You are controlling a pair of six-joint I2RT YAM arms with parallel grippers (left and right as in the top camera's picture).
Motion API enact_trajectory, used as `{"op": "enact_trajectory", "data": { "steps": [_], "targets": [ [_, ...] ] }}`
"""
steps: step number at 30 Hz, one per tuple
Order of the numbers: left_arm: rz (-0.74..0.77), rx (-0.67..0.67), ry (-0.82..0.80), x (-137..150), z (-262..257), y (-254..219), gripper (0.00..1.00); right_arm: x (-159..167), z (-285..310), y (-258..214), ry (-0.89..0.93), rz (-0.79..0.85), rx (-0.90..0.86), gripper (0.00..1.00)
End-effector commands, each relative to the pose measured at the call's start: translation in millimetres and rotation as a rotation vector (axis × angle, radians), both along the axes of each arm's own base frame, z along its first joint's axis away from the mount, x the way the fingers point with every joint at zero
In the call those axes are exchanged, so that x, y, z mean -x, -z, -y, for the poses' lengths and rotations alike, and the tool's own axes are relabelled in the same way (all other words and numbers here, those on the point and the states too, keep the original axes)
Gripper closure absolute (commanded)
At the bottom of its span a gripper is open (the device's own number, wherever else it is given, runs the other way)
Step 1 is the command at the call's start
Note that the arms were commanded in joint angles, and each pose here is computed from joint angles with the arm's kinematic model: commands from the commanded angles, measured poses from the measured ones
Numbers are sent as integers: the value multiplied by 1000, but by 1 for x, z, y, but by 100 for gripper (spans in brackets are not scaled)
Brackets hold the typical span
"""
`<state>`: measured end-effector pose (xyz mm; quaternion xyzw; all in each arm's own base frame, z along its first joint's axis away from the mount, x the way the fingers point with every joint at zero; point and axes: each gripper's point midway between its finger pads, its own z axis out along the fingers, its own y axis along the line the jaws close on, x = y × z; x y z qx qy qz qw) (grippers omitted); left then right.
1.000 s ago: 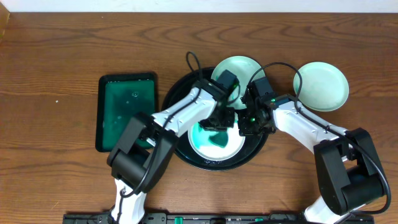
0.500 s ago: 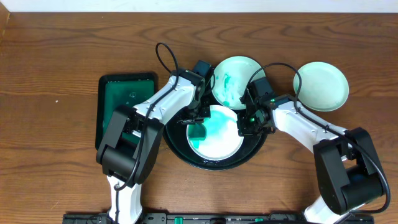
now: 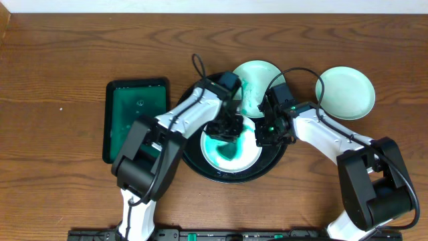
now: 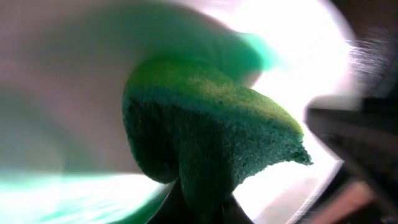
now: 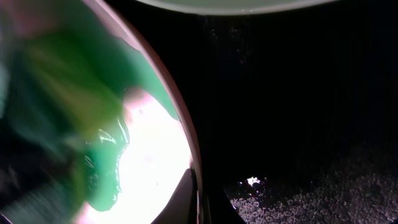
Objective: Clean dirty plates on tray and stack at the side
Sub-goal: 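Scrub the white plate with the sponge while right gripper holds it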
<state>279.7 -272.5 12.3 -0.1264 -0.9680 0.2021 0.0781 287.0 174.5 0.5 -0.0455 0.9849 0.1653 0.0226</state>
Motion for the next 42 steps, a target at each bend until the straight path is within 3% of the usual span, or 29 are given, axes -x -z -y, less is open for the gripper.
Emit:
{"op": "enact_trajectory", "data": {
  "steps": [1, 7, 15, 19, 25, 29, 42],
  "targets": [
    [-107, 63, 11, 25, 20, 15, 93, 18, 8, 20, -28, -63, 68, 99],
    [-51, -4, -120, -7, -2, 22, 93, 19, 9, 20, -27, -66, 69, 99],
    [114, -319, -368, -68, -103, 39, 93, 19, 9, 20, -27, -66, 69, 99],
    [121, -459, -405, -68, -145, 39, 93, 19, 9, 20, -28, -65, 69, 99],
    [92, -662, -362, -47, -182, 34, 93, 17, 8, 20, -27, -58, 66, 99],
    [42, -643, -268, -31, -171, 32, 93, 16, 8, 20, -28, -54, 64, 99],
    [-89, -285, -83, 23, -45, 32, 93, 16, 7, 20, -35, -51, 63, 99]
  ]
}}
